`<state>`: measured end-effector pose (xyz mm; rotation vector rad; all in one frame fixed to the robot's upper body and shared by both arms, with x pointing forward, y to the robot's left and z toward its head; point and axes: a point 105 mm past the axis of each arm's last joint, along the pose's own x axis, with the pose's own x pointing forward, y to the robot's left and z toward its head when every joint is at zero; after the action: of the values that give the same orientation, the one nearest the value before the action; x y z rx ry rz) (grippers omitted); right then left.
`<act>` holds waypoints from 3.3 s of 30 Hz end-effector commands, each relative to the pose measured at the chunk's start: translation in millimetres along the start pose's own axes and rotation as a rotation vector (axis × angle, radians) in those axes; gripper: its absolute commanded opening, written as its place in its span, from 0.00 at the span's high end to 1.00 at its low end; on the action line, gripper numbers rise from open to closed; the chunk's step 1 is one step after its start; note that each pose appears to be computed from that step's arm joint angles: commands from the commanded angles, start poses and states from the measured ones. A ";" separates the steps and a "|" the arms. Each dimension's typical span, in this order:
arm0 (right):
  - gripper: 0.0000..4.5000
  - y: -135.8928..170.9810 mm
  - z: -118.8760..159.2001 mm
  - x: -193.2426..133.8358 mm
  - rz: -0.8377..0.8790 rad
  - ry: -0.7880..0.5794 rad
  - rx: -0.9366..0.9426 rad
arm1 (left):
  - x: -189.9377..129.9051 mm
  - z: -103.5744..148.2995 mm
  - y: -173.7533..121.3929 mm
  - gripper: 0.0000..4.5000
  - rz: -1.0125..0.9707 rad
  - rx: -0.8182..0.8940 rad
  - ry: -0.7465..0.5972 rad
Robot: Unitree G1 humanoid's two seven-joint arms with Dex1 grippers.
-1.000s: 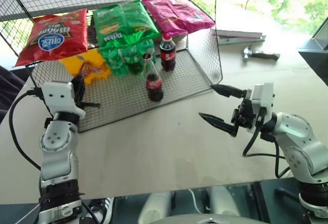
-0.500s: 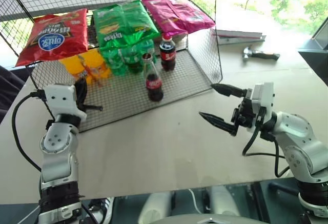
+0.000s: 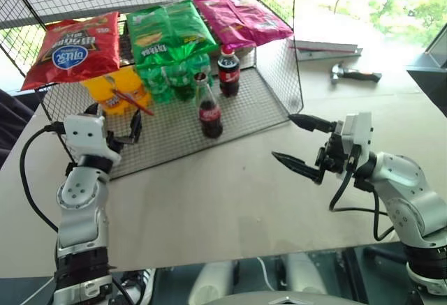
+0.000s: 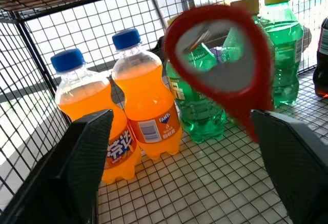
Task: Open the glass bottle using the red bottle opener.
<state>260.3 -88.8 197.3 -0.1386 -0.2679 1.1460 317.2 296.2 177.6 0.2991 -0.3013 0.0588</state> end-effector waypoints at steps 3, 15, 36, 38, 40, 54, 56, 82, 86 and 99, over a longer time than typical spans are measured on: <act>0.00 0.6 9.3 1.4 0.009 -0.026 -0.041 | 7.3 11.7 16.2 0.02 0.050 0.040 -0.050; 0.00 0.4 8.3 0.9 0.009 -0.023 -0.045 | 27.5 16.0 16.7 0.07 0.055 0.036 -0.096; 0.00 0.0 8.5 -0.1 0.004 -0.020 -0.048 | 23.2 13.8 7.8 0.98 0.056 -0.157 -0.113; 0.00 -0.1 8.1 0.5 0.004 -0.020 -0.047 | 22.0 22.0 6.7 0.98 0.047 -0.251 -0.150; 0.00 -0.2 7.8 0.8 0.004 -0.022 -0.046 | 20.0 32.6 4.8 0.98 0.029 -0.356 -0.193; 0.00 -3.3 7.2 0.0 -0.002 -0.021 -0.050 | -7.6 45.6 -6.6 0.98 -0.067 -0.807 -0.230; 0.00 -3.5 7.6 0.5 -0.001 -0.024 -0.050 | -9.7 45.8 -4.0 0.98 -0.058 -0.837 -0.237; 0.00 -4.9 15.4 4.7 -0.014 -0.077 -0.044 | -12.9 54.9 -7.6 0.98 -0.133 -1.061 -0.265; 0.00 -4.9 14.1 3.9 -0.013 -0.070 -0.043 | -16.1 59.7 -19.8 0.98 -0.205 -1.103 -0.257; 0.00 -2.5 -1.2 14.9 -0.016 0.028 0.117 | -40.7 85.8 -85.7 0.98 -0.587 -1.248 -0.181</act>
<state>272.8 -86.0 190.7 -0.0793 -0.1911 1.1135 274.9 210.7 203.0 -0.8667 -0.3522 -0.5786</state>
